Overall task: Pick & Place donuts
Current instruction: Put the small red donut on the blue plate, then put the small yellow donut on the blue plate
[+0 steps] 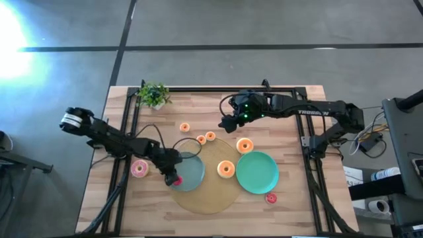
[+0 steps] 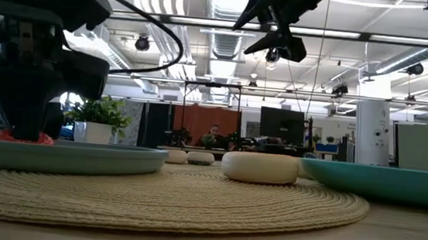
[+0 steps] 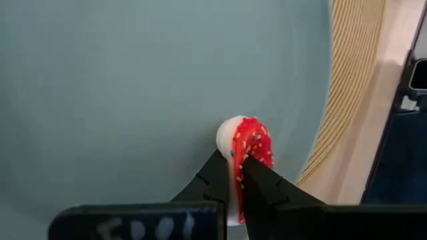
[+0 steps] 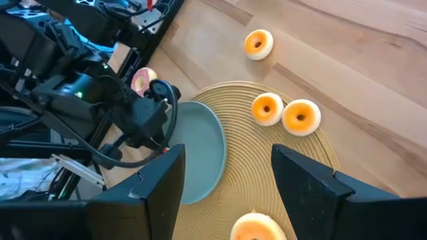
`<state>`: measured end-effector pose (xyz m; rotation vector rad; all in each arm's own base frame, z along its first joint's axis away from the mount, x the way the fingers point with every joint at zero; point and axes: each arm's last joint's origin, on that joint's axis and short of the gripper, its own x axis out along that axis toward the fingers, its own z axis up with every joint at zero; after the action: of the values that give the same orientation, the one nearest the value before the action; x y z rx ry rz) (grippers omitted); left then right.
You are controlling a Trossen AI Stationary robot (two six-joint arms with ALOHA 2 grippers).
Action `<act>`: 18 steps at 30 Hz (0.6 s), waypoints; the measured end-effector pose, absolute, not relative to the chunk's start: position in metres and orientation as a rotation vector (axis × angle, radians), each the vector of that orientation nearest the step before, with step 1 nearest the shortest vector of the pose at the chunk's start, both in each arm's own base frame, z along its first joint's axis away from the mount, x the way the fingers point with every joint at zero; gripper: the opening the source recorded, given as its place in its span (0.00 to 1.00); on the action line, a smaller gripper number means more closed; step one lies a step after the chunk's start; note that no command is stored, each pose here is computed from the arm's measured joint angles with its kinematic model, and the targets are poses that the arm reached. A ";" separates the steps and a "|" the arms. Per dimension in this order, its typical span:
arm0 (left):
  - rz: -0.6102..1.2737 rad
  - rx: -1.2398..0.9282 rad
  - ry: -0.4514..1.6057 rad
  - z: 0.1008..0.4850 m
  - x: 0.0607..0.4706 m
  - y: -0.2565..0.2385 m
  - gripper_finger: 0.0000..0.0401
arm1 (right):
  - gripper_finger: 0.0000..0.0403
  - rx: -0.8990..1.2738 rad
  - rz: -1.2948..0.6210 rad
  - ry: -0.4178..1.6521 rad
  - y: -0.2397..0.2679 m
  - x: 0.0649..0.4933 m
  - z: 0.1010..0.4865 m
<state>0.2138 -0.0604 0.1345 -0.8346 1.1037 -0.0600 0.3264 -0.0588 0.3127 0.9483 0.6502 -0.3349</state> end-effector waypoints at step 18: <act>0.076 -0.776 1.148 0.153 0.220 -0.059 0.31 | 0.53 0.940 -0.333 0.654 -0.059 0.326 0.313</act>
<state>0.2198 -0.0593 0.1530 -0.7758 1.1481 0.0757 0.3258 -0.0587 0.3129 0.9403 0.6541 -0.3331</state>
